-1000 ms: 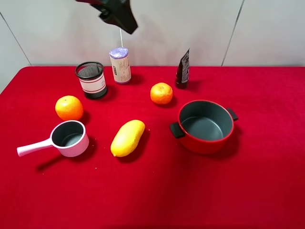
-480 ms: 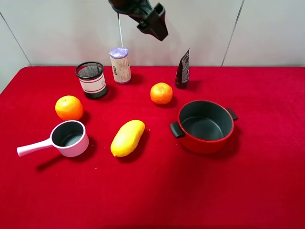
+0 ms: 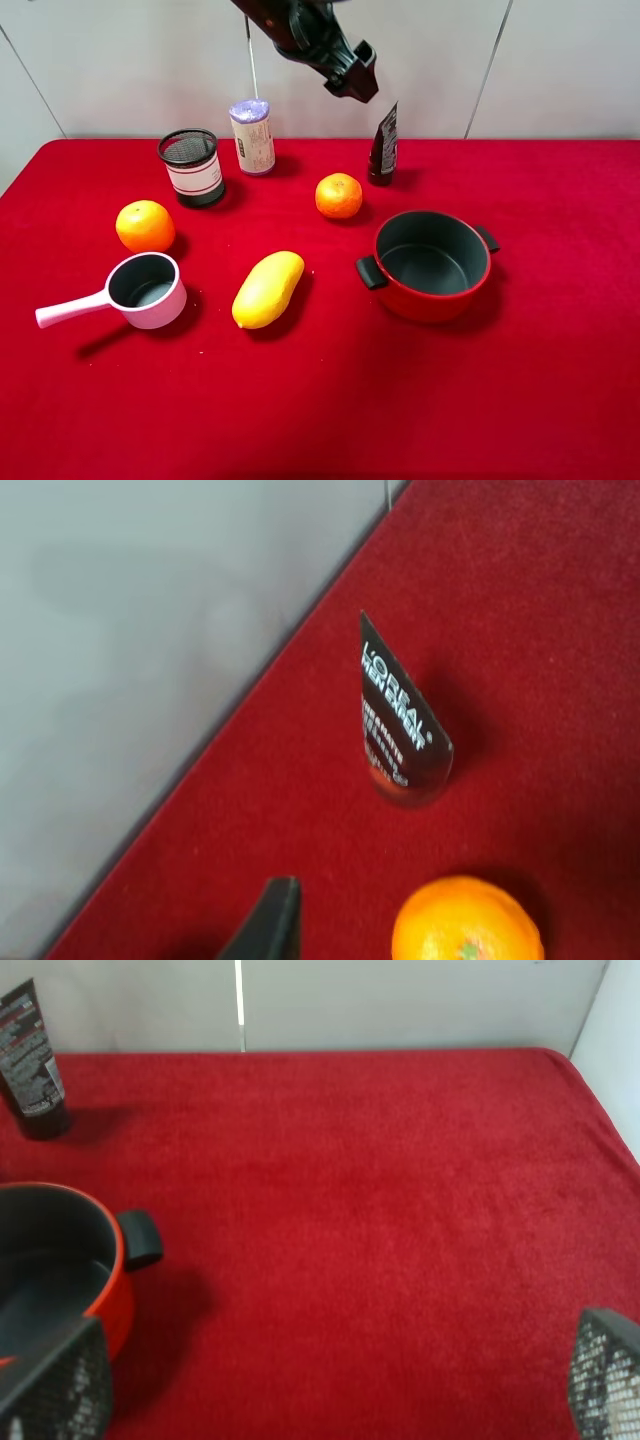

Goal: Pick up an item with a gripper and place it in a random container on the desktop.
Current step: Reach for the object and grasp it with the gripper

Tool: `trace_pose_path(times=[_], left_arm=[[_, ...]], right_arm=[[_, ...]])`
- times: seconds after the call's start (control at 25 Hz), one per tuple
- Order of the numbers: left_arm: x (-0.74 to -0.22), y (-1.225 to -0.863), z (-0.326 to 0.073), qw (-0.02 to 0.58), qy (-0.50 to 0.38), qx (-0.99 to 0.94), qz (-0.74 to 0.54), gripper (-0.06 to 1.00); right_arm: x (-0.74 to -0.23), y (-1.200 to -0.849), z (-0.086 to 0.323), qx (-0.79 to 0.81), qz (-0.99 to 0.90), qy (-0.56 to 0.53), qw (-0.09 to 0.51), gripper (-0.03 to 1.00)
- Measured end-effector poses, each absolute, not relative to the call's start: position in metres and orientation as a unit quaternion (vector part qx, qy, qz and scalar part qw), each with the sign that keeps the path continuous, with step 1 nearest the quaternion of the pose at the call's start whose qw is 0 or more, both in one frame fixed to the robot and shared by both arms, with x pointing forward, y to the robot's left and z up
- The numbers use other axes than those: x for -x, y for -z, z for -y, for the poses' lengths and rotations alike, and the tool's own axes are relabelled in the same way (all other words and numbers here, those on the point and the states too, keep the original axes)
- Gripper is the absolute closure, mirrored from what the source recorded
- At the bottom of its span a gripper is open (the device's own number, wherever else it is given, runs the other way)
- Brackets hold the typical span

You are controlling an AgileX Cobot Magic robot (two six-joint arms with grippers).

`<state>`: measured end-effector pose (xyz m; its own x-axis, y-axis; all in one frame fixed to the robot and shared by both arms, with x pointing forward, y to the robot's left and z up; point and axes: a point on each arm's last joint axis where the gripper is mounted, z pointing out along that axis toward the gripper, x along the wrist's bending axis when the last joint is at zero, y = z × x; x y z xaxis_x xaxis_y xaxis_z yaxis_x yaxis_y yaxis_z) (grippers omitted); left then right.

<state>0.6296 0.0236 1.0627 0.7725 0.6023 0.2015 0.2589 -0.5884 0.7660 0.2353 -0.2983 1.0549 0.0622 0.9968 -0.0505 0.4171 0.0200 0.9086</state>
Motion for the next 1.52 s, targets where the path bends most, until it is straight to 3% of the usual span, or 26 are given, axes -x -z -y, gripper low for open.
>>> trace_pose_path(times=[0.88,1.52], left_arm=[[-0.658,-0.988,0.021,0.429,-0.289,-0.82,-0.244,-0.04],[-0.675,-0.94,0.035,0.418,-0.283,-0.827,-0.248,-0.04]], right_arm=[[-0.235,-1.055,0.298,-0.604,-0.585,-0.355,0.408,0.27],[-0.235,-1.055,0.298,-0.604,-0.585,-0.355,0.408,0.27]])
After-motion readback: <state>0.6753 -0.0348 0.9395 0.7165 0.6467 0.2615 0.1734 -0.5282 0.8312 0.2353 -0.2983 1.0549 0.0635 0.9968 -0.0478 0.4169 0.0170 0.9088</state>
